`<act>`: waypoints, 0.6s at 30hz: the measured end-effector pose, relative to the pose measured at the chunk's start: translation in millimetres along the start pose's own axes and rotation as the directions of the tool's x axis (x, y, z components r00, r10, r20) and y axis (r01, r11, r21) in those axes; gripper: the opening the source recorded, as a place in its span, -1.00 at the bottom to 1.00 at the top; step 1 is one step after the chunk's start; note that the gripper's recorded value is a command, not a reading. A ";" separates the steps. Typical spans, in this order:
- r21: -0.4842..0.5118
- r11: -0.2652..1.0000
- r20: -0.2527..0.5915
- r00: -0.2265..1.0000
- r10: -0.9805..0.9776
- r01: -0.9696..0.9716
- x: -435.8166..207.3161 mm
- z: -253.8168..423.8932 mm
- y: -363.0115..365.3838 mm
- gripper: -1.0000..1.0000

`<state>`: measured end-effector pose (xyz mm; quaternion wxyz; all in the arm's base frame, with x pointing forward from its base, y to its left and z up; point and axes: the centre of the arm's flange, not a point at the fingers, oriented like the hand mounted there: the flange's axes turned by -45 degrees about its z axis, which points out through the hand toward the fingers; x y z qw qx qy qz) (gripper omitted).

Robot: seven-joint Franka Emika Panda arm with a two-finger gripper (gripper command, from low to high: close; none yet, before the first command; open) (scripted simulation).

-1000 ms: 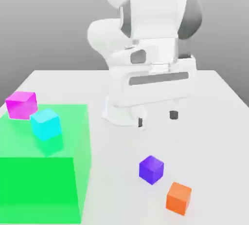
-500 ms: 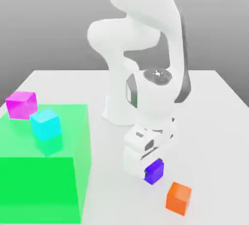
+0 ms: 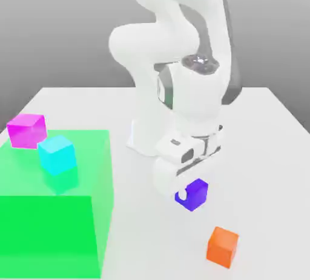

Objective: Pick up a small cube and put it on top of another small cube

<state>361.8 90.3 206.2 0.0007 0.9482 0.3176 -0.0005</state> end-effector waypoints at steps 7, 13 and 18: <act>0.001 0.968 -0.001 0.968 0.250 -0.250 58.4 -25.3 3.3 -1.00; 0.002 0.924 -0.001 0.924 0.381 -0.381 87.5 -8.6 6.7 -1.00; 0.002 0.923 -0.001 0.923 0.384 -0.384 87.3 22.9 6.4 1.00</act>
